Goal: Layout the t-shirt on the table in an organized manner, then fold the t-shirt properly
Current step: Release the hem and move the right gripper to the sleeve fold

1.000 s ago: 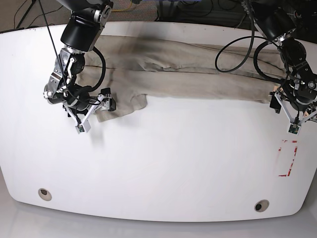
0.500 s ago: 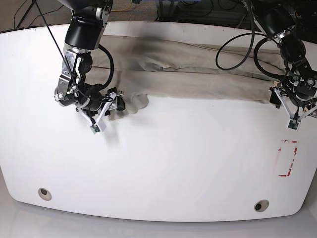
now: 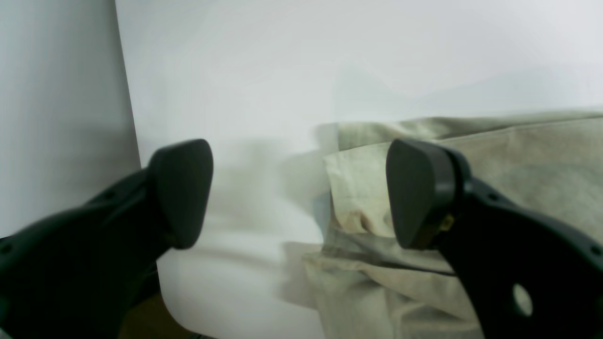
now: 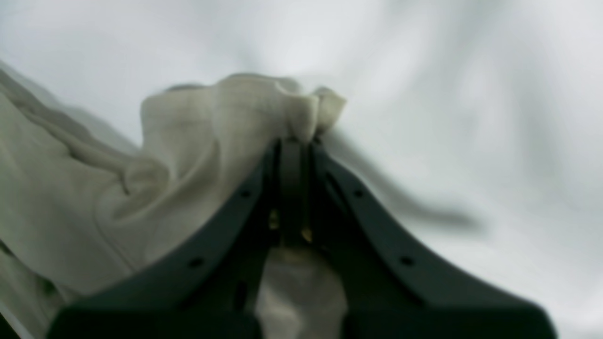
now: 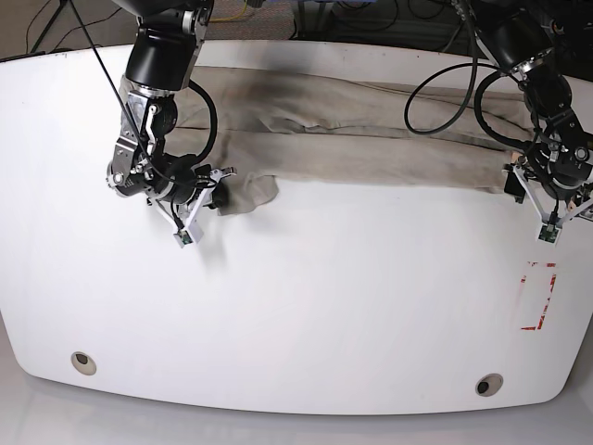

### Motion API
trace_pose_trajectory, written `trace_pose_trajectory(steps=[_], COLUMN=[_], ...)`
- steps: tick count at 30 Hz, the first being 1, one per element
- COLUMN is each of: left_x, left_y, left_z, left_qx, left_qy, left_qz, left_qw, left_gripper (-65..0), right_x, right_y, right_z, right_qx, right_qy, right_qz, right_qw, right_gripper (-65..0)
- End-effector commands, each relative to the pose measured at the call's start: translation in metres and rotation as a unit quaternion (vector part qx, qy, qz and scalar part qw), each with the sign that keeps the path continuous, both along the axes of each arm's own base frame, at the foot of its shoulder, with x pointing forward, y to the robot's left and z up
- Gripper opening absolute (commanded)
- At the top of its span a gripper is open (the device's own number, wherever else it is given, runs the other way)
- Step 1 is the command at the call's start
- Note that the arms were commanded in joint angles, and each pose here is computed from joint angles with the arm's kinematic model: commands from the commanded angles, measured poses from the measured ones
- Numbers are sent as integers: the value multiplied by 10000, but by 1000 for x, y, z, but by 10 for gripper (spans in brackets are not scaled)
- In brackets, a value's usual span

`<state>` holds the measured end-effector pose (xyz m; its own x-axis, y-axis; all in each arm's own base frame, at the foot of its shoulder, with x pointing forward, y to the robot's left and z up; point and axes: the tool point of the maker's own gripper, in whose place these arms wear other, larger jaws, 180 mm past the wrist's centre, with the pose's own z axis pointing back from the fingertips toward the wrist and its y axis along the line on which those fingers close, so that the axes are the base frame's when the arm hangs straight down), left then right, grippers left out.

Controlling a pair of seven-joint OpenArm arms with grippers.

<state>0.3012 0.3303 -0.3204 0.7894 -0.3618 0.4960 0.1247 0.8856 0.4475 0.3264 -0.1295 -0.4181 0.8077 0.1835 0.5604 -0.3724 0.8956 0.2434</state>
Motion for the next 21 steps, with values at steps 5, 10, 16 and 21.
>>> trace_pose_trajectory(steps=[5, 10, 16, 21], left_x=[8, 8, 8, 6], left_y=[4, 3, 3, 3], left_z=[14, 14, 11, 1], left_qx=[94, 89, 68, -23], left_qy=[-224, -225, -190, -58], left_qz=[-31, -33, -39, -14], left_qw=[9997, 9997, 9998, 10000], left_gripper=[-101, -101, -101, -101], right_x=[12, -6, -38, -64], right_y=[-2, -3, 6, 12], right_z=[46, 67, 77, 84], right_qx=[-50, 64, 644, 1347], right_qy=[-602, -678, -620, -559], right_qz=[75, 309, 660, 877], right_qw=[9981, 9972, 9938, 9854], right_gripper=[-644, -644, -642, -639])
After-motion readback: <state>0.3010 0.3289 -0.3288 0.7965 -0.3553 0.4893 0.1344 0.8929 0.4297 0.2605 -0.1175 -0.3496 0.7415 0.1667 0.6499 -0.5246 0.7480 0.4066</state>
